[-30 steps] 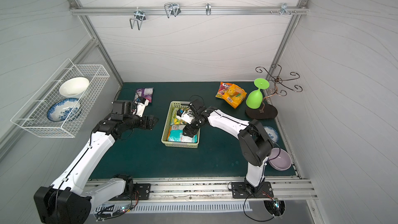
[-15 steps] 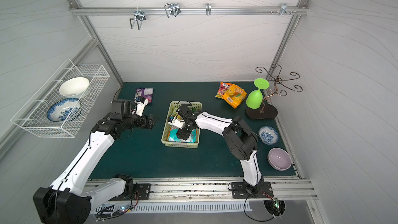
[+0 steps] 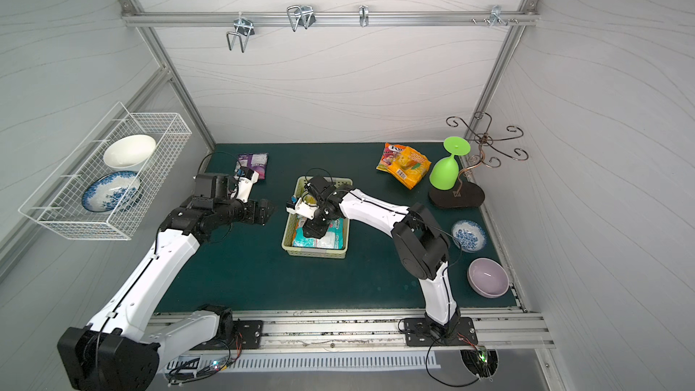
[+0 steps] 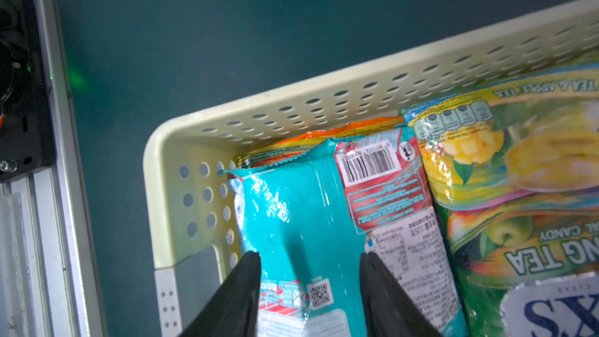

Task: Put the candies in the basket
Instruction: Place the candy in the basket.

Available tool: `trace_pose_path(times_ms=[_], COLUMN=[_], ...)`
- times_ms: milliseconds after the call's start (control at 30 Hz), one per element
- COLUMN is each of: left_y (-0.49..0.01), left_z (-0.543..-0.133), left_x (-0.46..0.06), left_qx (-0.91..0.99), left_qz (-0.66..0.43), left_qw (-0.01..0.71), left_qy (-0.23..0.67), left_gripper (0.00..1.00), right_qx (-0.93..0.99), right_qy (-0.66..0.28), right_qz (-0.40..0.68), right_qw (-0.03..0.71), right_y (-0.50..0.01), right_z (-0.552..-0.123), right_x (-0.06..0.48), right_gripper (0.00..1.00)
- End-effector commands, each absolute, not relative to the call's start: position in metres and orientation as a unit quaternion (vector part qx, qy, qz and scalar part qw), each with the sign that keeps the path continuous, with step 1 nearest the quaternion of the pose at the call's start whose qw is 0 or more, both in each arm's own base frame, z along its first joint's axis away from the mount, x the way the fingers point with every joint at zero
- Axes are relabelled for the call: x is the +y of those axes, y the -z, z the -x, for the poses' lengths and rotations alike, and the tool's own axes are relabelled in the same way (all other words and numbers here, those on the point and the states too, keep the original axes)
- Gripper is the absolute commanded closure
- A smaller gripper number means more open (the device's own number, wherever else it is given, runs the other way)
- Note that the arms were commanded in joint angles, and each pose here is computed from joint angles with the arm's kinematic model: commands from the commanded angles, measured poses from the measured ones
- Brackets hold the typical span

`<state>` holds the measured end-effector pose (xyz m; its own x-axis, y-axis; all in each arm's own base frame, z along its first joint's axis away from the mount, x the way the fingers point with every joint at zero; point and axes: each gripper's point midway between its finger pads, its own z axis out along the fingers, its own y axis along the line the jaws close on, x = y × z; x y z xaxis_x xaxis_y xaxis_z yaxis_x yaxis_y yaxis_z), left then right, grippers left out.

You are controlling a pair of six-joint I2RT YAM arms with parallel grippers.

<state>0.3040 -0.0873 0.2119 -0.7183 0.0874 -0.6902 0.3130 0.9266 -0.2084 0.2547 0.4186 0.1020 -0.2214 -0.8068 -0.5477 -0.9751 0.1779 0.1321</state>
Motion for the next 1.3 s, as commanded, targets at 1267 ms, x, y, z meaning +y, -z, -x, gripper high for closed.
trace_pose_path(times_ms=[1267], left_y=[-0.232], left_z=[-0.314], left_x=[-0.085], left_qx=[0.904], left_qz=[-0.100], left_qw=[0.386], left_qy=[0.156], left_gripper=[0.09], right_qx=[0.795], right_qy=[-0.183], right_qz=[0.568], right_qw=[0.112], right_y=[-0.041], right_z=[-0.225], right_x=[0.357], right_gripper=[0.81])
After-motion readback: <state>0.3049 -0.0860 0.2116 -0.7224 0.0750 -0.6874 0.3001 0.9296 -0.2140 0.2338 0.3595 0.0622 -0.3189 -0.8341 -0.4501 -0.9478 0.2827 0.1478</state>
